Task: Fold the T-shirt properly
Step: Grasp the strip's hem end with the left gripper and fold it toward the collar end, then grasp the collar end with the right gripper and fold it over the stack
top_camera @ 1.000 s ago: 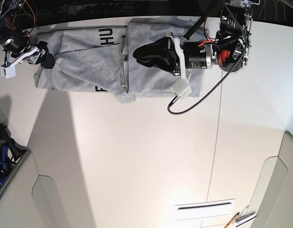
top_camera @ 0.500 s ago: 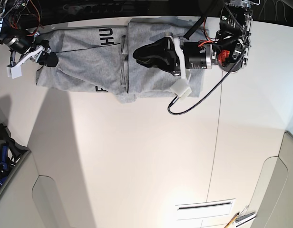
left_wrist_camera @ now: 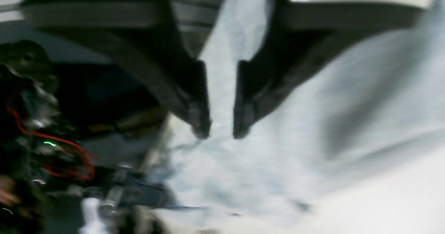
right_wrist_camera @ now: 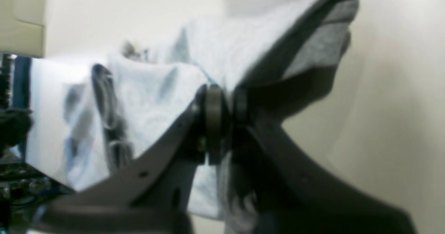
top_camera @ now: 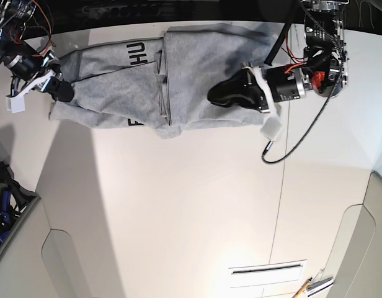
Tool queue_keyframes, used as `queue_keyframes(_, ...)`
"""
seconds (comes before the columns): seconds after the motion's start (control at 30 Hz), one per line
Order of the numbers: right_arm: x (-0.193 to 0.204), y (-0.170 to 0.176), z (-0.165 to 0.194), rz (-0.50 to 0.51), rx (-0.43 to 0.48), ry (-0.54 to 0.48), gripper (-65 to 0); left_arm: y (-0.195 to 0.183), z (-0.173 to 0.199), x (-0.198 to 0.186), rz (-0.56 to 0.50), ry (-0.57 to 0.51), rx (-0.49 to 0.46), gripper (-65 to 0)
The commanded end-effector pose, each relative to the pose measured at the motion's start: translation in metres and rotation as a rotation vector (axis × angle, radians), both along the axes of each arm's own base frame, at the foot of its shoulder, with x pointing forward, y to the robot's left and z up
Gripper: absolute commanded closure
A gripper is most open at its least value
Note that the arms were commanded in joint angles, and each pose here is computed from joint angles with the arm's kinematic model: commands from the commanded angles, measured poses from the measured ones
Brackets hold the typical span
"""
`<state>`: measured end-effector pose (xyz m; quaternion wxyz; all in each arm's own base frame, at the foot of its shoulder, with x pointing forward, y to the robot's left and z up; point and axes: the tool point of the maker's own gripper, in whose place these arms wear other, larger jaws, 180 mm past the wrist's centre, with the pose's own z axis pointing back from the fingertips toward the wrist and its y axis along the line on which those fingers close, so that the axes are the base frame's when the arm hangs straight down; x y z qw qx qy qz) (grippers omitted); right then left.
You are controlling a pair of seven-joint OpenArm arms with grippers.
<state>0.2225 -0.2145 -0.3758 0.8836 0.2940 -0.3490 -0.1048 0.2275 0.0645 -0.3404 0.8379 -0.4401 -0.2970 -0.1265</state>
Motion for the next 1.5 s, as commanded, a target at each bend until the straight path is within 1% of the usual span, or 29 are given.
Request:
queue_keyframes(0.0, 0.01, -0.002, 0.015, 0.013, 0.001, -0.059, 0.0, 0.011, 0.01, 0.009, 0.035, -0.046, 0.007, -1.7)
queue_keyframes(0.03, 0.012, 0.001, 0.019, 0.026, 0.006, -0.073, 0.0, 0.024, 0.007, 0.013, 0.07, -0.05, 0.04, 0.0)
queue_keyframes(0.13, 0.017, 0.005, 0.029, 0.042, 0.025, -0.106, 0.0, 0.064, 0.0, 0.022, 0.179, -0.062, 0.147, 0.0)
queue_keyframes(0.2, 0.019, 0.008, 0.036, 0.052, 0.022, -0.129, 0.0, 0.092, -0.009, 0.022, 0.235, -0.062, 0.243, 0.0)
queue_keyframes(0.27, 0.019, 0.013, 0.044, 0.076, 0.007, -0.149, 0.0, 0.118, -0.021, 0.018, 0.269, -0.048, 0.357, 0.0)
queue_keyframes(0.33, 0.021, 0.017, 0.052, 0.089, -0.005, -0.174, 0.0, 0.139, -0.033, 0.011, 0.285, -0.023, 0.445, 0.0)
queue_keyframes(0.43, 0.023, 0.025, 0.068, 0.122, -0.005, -0.217, 0.0, 0.153, -0.047, 0.001, 0.287, 0.02, 0.501, 0.0)
queue_keyframes(0.57, 0.024, 0.047, 0.083, 0.184, -0.012, -0.263, 0.0, 0.155, -0.062, -0.008, 0.296, 0.076, 0.491, 0.0)
queue_keyframes(0.67, 0.022, 0.077, 0.088, 0.26, 0.013, -0.28, 0.0, 0.155, -0.07, -0.013, 0.3, 0.111, 0.474, 0.0)
queue_keyframes(0.8, 0.016, 0.131, 0.088, 0.38, 0.104, -0.284, 0.0, 0.154, -0.076, -0.016, 0.308, 0.136, 0.442, 0.0)
queue_keyframes(0.97, 0.0, 0.207, 0.093, 0.539, 0.238, -0.288, 0.0, 0.154, -0.078, -0.018, 0.308, 0.144, 0.44, 0.0)
queue_keyframes(1.1, -0.01, 0.255, 0.1, 0.631, 0.285, -0.309, 0.0, 0.15, -0.075, -0.018, 0.308, 0.143, 0.413, 0.0)
queue_keyframes(1.27, -0.025, 0.301, 0.106, 0.762, 0.273, -0.336, 0.0, 0.148, -0.074, -0.017, 0.311, 0.14, 0.398, 0.0)
queue_keyframes(1.47, -0.025, 0.328, 0.105, 0.834, 0.159, -0.409, 0.0, 0.147, -0.073, -0.016, 0.312, 0.138, 0.388, 0.0)
